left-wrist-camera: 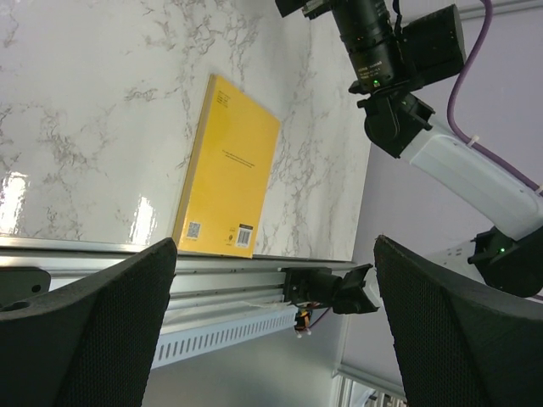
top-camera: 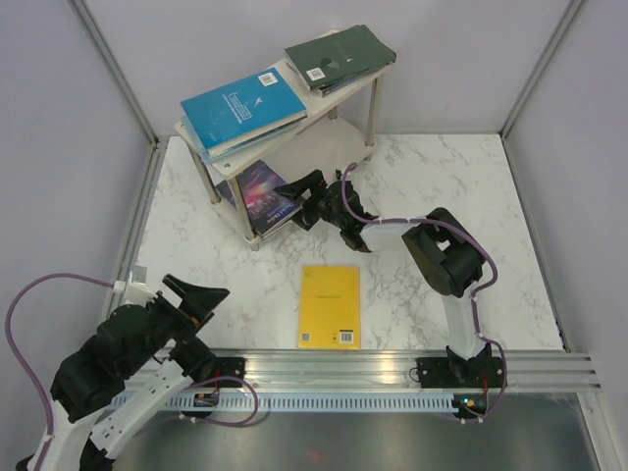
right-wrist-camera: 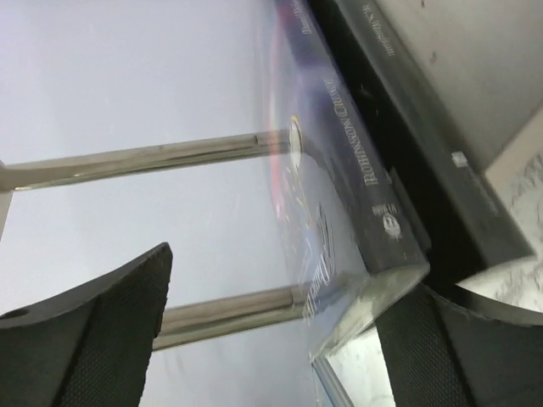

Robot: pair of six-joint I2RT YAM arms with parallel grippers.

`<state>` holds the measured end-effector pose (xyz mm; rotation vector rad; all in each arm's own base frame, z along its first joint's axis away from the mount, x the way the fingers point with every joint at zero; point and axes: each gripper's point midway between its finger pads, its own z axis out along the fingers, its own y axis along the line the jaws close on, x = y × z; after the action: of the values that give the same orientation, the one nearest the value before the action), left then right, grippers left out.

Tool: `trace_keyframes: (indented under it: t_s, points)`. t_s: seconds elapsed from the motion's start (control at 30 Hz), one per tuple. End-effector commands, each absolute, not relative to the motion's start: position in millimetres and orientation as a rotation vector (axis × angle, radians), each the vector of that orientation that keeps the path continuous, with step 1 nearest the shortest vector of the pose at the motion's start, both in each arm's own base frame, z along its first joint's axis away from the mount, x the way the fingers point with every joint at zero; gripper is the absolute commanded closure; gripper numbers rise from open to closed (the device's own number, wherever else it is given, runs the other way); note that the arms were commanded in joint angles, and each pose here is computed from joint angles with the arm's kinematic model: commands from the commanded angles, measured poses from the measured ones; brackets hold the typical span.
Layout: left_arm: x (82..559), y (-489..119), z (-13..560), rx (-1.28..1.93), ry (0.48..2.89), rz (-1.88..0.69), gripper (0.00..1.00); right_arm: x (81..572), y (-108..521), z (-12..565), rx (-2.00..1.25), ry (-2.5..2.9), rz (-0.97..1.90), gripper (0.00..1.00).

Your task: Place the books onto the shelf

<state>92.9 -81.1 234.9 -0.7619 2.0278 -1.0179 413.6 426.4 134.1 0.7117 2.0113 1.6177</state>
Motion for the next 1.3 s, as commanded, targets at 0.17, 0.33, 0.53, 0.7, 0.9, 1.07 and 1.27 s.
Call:
trace_keyframes:
  t_s: [0.17,0.33,0.53,0.7,0.9,1.07,1.27]
  points:
    - [101.4,-71.8,230.7,-0.856,1.979,-0.985,0.0,362.6,414.5,102.6,0.638,2.222,1.529,0.02]
    - [104.7,-74.2,228.9,-0.86,1.975,-0.987,0.0,347.4,413.4,93.8,0.591,2.314,1.514,0.02]
    - [111.3,-84.5,220.6,-0.83,2.021,-0.962,0.0,324.9,391.8,90.5,0.523,2.424,1.397,0.02]
    - [123.1,-106.6,214.3,-0.751,2.076,-0.965,0.0,315.3,336.5,122.3,0.437,2.347,1.268,0.02]
    - [136.8,-148.9,176.1,-0.609,2.264,-0.943,0.0,296.2,254.0,151.1,0.368,2.305,1.058,0.02]
    - [147.3,-186.0,129.9,-0.497,2.43,-0.943,0.0,249.9,202.1,111.7,0.334,2.468,0.798,0.02]
    - [151.9,-211.8,90.5,-0.383,2.556,-0.946,0.0,195.5,176.3,57.1,0.349,2.648,0.711,0.02]
